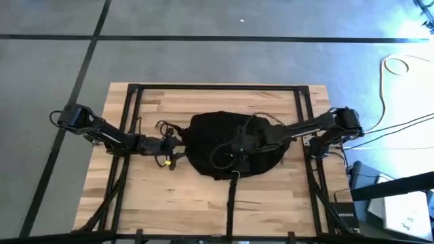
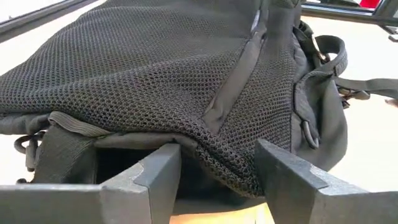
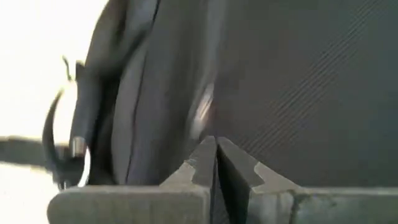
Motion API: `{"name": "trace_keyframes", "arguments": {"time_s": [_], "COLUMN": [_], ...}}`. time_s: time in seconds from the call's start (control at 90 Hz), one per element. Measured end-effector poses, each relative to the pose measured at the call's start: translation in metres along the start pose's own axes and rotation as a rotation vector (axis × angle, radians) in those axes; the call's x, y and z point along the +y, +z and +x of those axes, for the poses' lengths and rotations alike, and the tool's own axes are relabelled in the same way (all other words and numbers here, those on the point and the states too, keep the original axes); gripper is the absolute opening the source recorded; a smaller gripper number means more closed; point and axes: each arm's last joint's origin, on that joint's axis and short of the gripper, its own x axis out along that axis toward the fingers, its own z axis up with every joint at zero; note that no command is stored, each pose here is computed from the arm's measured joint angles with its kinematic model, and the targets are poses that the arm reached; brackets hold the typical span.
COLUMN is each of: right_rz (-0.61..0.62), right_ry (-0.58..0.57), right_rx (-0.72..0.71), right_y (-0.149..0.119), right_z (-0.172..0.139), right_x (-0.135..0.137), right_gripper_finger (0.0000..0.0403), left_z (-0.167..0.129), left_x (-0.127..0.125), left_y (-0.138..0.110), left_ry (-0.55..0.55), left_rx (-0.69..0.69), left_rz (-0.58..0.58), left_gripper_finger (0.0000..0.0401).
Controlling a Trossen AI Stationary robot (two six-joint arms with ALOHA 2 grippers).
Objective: Unpack backpack
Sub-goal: Close the black bag
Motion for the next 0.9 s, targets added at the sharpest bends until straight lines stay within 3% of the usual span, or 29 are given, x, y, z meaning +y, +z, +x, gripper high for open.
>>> {"name": "trace_keyframes", "arguments": {"time_s": [0.211,0.4,0.622,0.778,0.9], "right_rz": [0.005,-0.005,-0.057,-0.098,-0.116], "right_ry": [0.006,0.014,-0.038,-0.065,-0.14], "right_rx": [0.04,-0.081,-0.065,-0.121,-0.115], "right_y": [-0.009,0.004,0.004,0.011,0.023], "right_z": [0.019,0.035,0.062,0.057,0.033], "right_x": [0.013,0.016,0.016,0.015,0.011], "right_gripper_finger": [0.0,0.0,0.0,0.0,0.0], "left_z": [0.0,0.0,0.0,0.0,0.0], "left_x": [0.0,0.0,0.0,0.001,0.001], "left_y": [0.0,0.0,0.0,-0.001,-0.002], "left_ry": [0.003,0.004,0.008,0.011,0.015], "left_rx": [0.001,0.002,0.002,0.01,0.018], "left_rz": [0.001,0.001,-0.003,-0.001,0.002], "left_gripper_finger": [0.0181,0.0177,0.0176,0.0176,0.0176]}}
